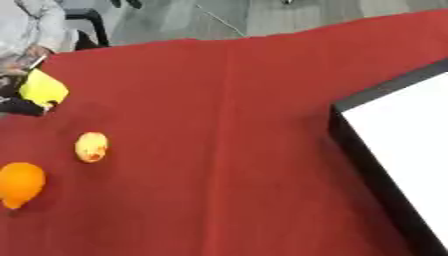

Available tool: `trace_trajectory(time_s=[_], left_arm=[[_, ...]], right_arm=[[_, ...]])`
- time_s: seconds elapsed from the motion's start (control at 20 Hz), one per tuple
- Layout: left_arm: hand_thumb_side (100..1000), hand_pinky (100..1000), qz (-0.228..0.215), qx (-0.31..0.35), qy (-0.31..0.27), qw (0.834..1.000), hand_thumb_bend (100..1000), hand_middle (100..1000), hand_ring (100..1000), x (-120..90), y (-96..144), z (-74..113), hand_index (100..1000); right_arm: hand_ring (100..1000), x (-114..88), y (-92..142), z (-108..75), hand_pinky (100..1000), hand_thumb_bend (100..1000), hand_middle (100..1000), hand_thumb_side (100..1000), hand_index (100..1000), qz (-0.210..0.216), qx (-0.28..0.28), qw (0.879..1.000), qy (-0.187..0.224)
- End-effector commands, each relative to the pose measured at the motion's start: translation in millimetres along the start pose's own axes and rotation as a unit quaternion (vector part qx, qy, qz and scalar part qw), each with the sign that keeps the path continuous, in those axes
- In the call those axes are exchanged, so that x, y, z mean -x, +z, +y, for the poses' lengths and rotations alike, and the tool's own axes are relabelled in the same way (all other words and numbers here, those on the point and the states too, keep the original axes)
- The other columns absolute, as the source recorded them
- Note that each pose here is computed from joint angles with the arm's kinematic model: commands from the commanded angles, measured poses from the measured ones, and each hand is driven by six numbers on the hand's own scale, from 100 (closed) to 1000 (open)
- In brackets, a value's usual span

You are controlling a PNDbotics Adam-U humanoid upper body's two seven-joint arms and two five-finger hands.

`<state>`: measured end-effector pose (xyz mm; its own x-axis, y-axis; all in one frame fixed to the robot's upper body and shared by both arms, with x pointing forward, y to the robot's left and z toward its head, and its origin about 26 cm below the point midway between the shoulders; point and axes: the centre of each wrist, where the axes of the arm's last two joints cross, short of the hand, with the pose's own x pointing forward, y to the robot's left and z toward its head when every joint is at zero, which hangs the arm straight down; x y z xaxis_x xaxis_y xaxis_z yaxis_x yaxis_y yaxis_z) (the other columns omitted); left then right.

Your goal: Pick up the objects with one hand, pass them to the other hand, and then place them into the box on the other side of the table.

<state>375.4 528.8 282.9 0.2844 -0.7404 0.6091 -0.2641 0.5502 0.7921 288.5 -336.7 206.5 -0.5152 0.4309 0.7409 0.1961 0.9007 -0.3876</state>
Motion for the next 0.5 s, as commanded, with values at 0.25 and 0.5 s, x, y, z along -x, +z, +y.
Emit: trace_trajectory(time_s=[0.25, 0.5], left_arm=[[235, 872, -0.087, -0.003, -0.021, 0.996, 100, 665, 825, -56.9, 16.1, 7.6, 675], [233, 869, -0.125, 0.035, -0.046, 0.991, 100, 665, 821, -78.2, 23.0, -15.9, 676]], right_arm=[[900, -23.3, -16.6, -16.1, 862, 748, 814, 380, 873, -0.048, -0.008, 0.999, 0.009], [909, -38.4, -28.8, -21.4, 862, 766, 826, 393, 876, -0.075, -0.029, 0.997, 0.019]])
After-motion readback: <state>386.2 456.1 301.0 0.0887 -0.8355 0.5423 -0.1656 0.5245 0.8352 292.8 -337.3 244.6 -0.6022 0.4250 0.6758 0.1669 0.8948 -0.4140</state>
